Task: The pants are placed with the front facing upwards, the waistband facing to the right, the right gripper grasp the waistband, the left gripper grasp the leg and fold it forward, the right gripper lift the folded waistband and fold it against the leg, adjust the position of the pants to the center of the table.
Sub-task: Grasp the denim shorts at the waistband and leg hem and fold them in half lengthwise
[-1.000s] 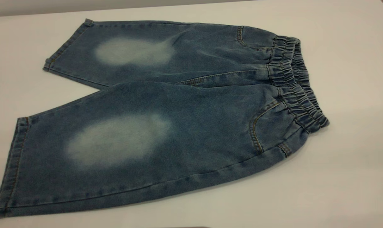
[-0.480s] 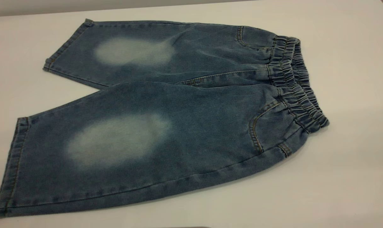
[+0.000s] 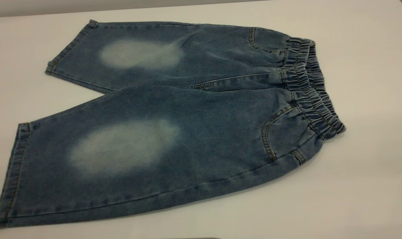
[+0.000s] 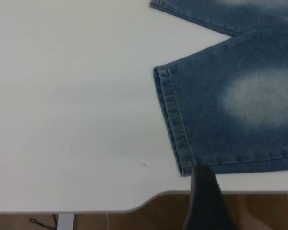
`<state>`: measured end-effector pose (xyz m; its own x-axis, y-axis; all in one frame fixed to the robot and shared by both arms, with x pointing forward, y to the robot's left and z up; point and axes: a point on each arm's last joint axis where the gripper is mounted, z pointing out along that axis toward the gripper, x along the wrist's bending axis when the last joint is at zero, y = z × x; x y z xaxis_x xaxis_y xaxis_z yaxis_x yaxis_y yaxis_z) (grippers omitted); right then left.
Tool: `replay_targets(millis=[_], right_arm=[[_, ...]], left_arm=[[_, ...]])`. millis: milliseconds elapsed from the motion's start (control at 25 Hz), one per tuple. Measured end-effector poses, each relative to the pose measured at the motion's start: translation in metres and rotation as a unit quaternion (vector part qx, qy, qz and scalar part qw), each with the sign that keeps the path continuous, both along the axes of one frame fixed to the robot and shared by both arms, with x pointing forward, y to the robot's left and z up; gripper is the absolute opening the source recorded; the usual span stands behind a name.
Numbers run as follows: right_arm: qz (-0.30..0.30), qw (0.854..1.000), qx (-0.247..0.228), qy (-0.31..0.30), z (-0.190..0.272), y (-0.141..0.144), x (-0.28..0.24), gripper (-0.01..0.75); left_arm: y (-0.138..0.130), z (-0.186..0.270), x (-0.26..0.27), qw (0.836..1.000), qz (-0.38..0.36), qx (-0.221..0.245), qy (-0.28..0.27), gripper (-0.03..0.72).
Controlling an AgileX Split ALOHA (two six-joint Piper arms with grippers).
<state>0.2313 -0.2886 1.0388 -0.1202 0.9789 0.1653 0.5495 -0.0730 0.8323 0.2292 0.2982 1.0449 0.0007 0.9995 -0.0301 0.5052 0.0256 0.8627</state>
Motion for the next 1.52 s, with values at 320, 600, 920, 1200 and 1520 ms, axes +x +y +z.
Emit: replay_targets(millis=[320,600,920,1200,1520], right_arm=[[-0.029,0.998,0.034,0.043,0.015,0.003,0.039,0.461],[-0.01,0.991,-0.006,0.133,0.002,0.009,0.109,0.461],[-0.016,0.976,0.045,0.214,-0.044,0.022,0.184,0.461],[-0.038,0.947,0.039,0.317,-0.117,0.025,0.225,0.461],[0.015,0.92,0.054,0.388,-0.167,0.036,0.251,0.461]], left_arm=[[0.0,0.035,0.042,0.999,-0.029,0.037,0.012,0.391],[-0.014,0.025,0.124,0.985,-0.138,0.034,0.101,0.41],[-0.025,-0.008,0.184,0.968,-0.194,-0.018,0.156,0.549],[-0.026,-0.03,0.205,0.961,-0.189,-0.042,0.199,0.553],[-0.042,-0.042,0.212,0.949,-0.226,-0.029,0.217,0.553]])
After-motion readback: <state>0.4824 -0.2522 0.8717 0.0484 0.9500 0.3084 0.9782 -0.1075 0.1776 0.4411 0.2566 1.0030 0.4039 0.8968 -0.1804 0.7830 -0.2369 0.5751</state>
